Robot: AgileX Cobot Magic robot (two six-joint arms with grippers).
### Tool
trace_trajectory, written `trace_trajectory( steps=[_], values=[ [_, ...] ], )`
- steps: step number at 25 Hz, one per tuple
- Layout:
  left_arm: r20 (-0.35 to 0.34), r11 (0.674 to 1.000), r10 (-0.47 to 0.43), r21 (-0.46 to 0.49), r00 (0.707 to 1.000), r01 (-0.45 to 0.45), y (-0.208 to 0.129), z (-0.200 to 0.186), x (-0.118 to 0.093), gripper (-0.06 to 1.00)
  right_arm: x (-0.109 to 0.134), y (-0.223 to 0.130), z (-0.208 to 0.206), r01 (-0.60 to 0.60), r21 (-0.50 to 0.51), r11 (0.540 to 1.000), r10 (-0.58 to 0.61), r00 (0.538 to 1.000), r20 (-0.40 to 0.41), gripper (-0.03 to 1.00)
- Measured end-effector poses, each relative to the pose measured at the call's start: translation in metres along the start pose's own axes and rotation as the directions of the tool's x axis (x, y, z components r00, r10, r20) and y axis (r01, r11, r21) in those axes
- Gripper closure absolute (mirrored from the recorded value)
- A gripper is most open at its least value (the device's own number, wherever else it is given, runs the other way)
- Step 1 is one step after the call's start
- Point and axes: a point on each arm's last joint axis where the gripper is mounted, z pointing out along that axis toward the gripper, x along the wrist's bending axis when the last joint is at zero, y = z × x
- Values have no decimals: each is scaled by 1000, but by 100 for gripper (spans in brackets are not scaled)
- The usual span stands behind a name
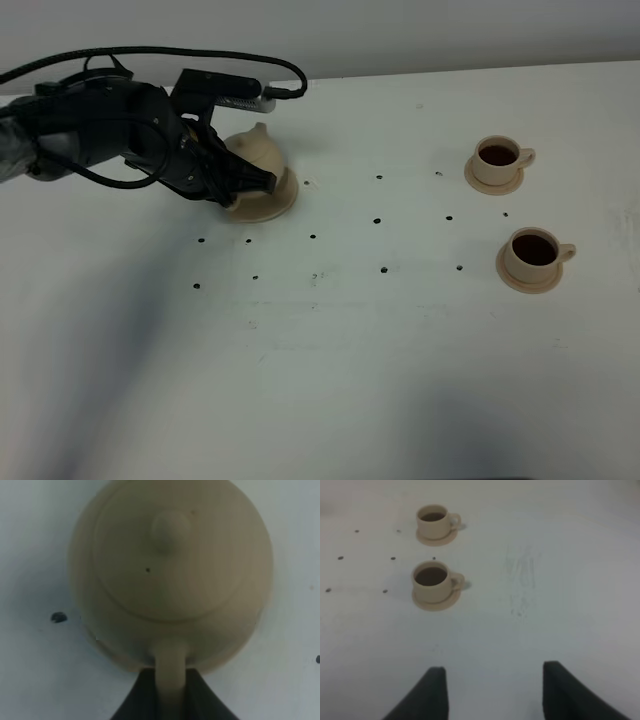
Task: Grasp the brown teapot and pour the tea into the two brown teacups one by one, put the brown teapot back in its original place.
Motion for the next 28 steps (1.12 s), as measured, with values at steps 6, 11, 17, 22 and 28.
trace_trajectory(
  steps=[6,11,17,22,28],
  values=[
    [4,1000,-3,3,1000,3,-1,2,-2,81,0,0,0,0,0,1000,0,1000,0,55],
    [3,999,-2,38,1000,2,-4,2,-2,81,0,0,0,0,0,1000,0,1000,0,55],
    [3,998,-2,63,1000,2,-7,5,-2,81,0,0,0,0,0,1000,0,1000,0,55],
    [2,997,-2,77,1000,2,-10,9,-2,81,0,0,0,0,0,1000,0,1000,0,55],
    [2,997,-2,75,1000,2,-10,9,-2,72,0,0,0,0,0,1000,0,1000,0,55]
  ],
)
